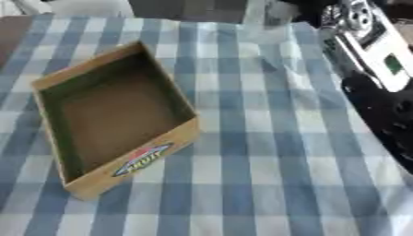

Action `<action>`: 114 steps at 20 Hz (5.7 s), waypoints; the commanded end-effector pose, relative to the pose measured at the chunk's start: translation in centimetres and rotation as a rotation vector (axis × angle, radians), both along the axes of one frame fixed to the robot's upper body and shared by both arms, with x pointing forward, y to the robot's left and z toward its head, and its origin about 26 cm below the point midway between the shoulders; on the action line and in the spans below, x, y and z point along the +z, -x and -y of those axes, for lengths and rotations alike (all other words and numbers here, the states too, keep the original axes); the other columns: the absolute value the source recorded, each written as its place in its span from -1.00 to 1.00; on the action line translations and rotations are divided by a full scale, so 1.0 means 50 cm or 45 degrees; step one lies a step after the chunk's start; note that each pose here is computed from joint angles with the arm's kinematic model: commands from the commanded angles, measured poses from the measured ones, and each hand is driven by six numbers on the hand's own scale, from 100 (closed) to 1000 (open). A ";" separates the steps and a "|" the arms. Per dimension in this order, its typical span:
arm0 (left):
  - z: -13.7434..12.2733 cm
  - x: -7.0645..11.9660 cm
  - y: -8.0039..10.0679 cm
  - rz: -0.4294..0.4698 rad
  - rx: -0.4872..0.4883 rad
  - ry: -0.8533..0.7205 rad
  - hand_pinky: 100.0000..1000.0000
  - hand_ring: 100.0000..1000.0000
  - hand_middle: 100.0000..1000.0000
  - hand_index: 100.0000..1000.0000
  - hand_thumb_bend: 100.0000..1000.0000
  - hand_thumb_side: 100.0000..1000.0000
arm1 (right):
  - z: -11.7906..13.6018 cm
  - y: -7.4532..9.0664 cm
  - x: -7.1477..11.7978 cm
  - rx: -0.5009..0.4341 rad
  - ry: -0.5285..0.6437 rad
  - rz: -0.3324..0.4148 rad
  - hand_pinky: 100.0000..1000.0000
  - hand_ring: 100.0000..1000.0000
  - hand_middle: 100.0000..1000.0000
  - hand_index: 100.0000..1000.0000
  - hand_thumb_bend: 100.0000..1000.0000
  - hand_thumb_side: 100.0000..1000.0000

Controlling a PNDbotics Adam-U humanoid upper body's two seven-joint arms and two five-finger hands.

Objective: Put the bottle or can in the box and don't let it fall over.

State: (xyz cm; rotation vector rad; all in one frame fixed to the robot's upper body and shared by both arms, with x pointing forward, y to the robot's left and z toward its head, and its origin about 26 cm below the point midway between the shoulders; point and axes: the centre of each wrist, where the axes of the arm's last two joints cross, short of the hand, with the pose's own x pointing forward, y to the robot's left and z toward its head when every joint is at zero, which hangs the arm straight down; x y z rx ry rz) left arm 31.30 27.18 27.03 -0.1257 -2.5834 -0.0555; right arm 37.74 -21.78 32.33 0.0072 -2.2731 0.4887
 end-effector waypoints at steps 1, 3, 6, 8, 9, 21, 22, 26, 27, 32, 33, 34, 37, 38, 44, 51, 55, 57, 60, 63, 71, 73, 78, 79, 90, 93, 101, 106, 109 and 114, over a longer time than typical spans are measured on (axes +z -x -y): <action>-0.002 0.027 0.010 0.086 -0.039 -0.044 0.75 1.00 0.33 0.27 -1.00 0.11 | -0.018 -0.012 0.006 0.016 -0.003 -0.022 -0.88 -0.62 -0.26 -0.79 -1.00 -1.00; -0.001 0.033 0.010 0.103 -0.049 -0.056 0.72 1.00 0.33 0.27 -1.00 0.14 | -0.026 -0.024 -0.001 0.020 -0.039 -0.072 -0.84 -0.59 -0.23 -0.77 -1.00 -1.00; -0.006 0.039 0.011 0.133 -0.037 -0.102 0.67 1.00 0.33 0.28 -1.00 0.20 | -0.018 -0.042 -0.019 -0.015 -0.076 -0.137 -0.84 -0.59 -0.23 -0.78 -1.00 -1.00; -0.004 0.045 0.011 0.159 -0.045 -0.120 0.66 1.00 0.33 0.28 -1.00 0.19 | -0.014 -0.056 -0.032 -0.039 -0.099 -0.185 -0.85 -0.60 -0.23 -0.78 -1.00 -1.00; -0.002 0.049 0.011 0.169 -0.058 -0.120 0.65 1.00 0.33 0.28 -1.00 0.18 | -0.014 -0.062 -0.037 -0.045 -0.110 -0.200 -0.86 -0.60 -0.24 -0.78 -1.00 -1.00; 0.020 0.053 0.009 0.135 -0.173 -0.100 0.66 1.00 0.35 0.28 -1.00 0.20 | -0.040 -0.069 -0.040 0.040 -0.181 -0.196 -0.86 -0.61 -0.26 -0.78 -1.00 -1.00; 0.018 0.050 0.009 0.128 -0.169 -0.095 0.66 1.00 0.35 0.27 -1.00 0.18 | -0.044 -0.067 -0.037 0.050 -0.182 -0.194 -0.86 -0.61 -0.26 -0.78 -1.00 -1.00; 0.013 0.045 0.009 0.120 -0.160 -0.067 0.66 1.00 0.35 0.27 -1.00 0.14 | -0.061 -0.058 -0.023 0.094 -0.177 -0.199 -0.86 -0.61 -0.26 -0.78 -1.00 -1.00; 0.013 0.046 0.009 0.122 -0.161 -0.064 0.66 1.00 0.35 0.27 -1.00 0.15 | -0.066 -0.056 -0.021 0.101 -0.176 -0.211 -0.86 -0.61 -0.26 -0.78 -1.00 -1.00; 0.010 0.052 0.010 0.156 -0.162 -0.066 0.65 1.00 0.34 0.28 -1.00 0.14 | -0.089 -0.049 -0.024 0.117 -0.172 -0.260 -0.86 -0.61 -0.26 -0.79 -1.00 -1.00; 0.010 0.053 0.010 0.160 -0.164 -0.066 0.65 1.00 0.34 0.28 -1.00 0.14 | -0.093 -0.048 -0.024 0.123 -0.175 -0.261 -0.86 -0.61 -0.26 -0.79 -1.00 -1.00; 0.010 0.054 0.010 0.163 -0.165 -0.066 0.65 1.00 0.34 0.28 -1.00 0.14 | -0.097 -0.046 -0.023 0.128 -0.177 -0.260 -0.86 -0.61 -0.26 -0.79 -1.00 -1.00; 0.010 0.054 0.010 0.167 -0.168 -0.060 0.65 1.00 0.35 0.28 -1.00 0.13 | -0.110 -0.044 -0.027 0.147 -0.200 -0.283 -0.86 -0.60 -0.25 -0.78 -1.00 -1.00; 0.011 0.054 0.010 0.168 -0.171 -0.059 0.65 1.00 0.35 0.28 -1.00 0.13 | -0.115 -0.045 -0.033 0.149 -0.209 -0.299 -0.85 -0.60 -0.24 -0.78 -1.00 -1.00; 0.018 0.058 0.009 0.177 -0.192 -0.056 0.65 1.00 0.35 0.28 -1.00 0.12 | -0.140 -0.058 -0.073 0.111 -0.278 -0.365 -0.72 -0.50 -0.18 -0.72 -1.00 -1.00; 0.039 0.075 0.007 0.209 -0.259 -0.031 0.65 1.00 0.34 0.28 -1.00 0.09 | -0.160 -0.077 -0.129 0.041 -0.383 -0.400 -0.35 -0.29 -0.07 -0.63 -1.00 -1.00; 0.036 0.074 0.007 0.209 -0.255 -0.031 0.65 1.00 0.34 0.28 -1.00 0.09 | -0.157 -0.090 -0.175 -0.011 -0.351 -0.428 -0.22 -0.20 -0.06 -0.62 -1.00 -0.80; 0.035 0.073 0.008 0.206 -0.253 -0.033 0.65 1.00 0.34 0.28 -1.00 0.09 | -0.158 -0.091 -0.193 -0.010 -0.314 -0.432 -0.14 -0.14 0.03 -0.57 -1.00 -0.82; 0.034 0.072 0.008 0.202 -0.249 -0.036 0.65 1.00 0.35 0.28 -1.00 0.09 | -0.160 -0.093 -0.207 0.002 -0.260 -0.447 0.09 0.08 0.34 -0.25 -1.00 -0.97; 0.032 0.070 0.008 0.196 -0.245 -0.038 0.65 1.00 0.35 0.28 -1.00 0.09 | -0.160 -0.090 -0.212 0.032 -0.128 -0.444 0.47 0.50 0.80 0.20 -1.00 -0.95; 0.029 0.066 0.008 0.185 -0.235 -0.046 0.65 1.00 0.35 0.28 -1.00 0.09 | -0.146 -0.087 -0.210 0.007 0.150 -0.427 0.91 0.93 1.00 0.73 -0.66 -0.59; 0.028 0.065 0.008 0.182 -0.231 -0.048 0.65 1.00 0.34 0.28 -1.00 0.09 | -0.145 -0.082 -0.204 0.000 0.172 -0.415 0.92 0.94 1.00 0.74 -0.62 -0.60; 0.025 0.062 0.008 0.174 -0.221 -0.065 0.65 1.00 0.34 0.28 -1.00 0.10 | -0.138 -0.066 -0.180 -0.012 0.212 -0.404 0.99 1.00 1.00 0.80 -0.68 -0.41; 0.024 0.060 0.008 0.170 -0.220 -0.070 0.65 1.00 0.34 0.27 -1.00 0.10 | -0.136 -0.061 -0.176 -0.002 0.220 -0.405 1.00 1.00 1.00 0.80 -0.67 -0.43; 0.016 0.049 0.009 0.140 -0.200 -0.107 0.64 1.00 0.34 0.27 -1.00 0.12 | -0.102 -0.019 -0.160 0.069 0.246 -0.457 1.00 1.00 1.00 0.80 -0.61 -0.56; 0.011 0.044 0.009 0.126 -0.188 -0.110 0.64 1.00 0.34 0.27 -1.00 0.11 | -0.089 -0.003 -0.166 0.082 0.262 -0.481 1.00 1.00 1.00 0.80 -0.56 -0.67; -0.005 0.027 0.012 0.086 -0.138 -0.124 0.64 1.00 0.35 0.27 -1.00 0.13 | -0.028 0.066 -0.173 0.101 0.309 -0.507 1.00 1.00 1.00 0.78 -0.19 -1.00; -0.013 0.017 0.013 0.061 -0.110 -0.122 0.65 1.00 0.37 0.27 -1.00 0.13 | 0.027 0.118 -0.162 0.054 0.251 -0.516 0.99 1.00 1.00 0.78 -0.26 -1.00; -0.017 0.011 0.014 0.045 -0.095 -0.118 0.65 1.00 0.37 0.27 -1.00 0.13 | 0.057 0.145 -0.156 0.009 0.186 -0.504 0.99 1.00 1.00 0.77 -0.45 -1.00; -0.026 0.000 0.016 -0.002 -0.055 -0.110 0.66 1.00 0.38 0.26 -1.00 0.11 | 0.122 0.157 -0.152 -0.122 0.059 -0.414 0.99 1.00 1.00 0.77 -0.51 -1.00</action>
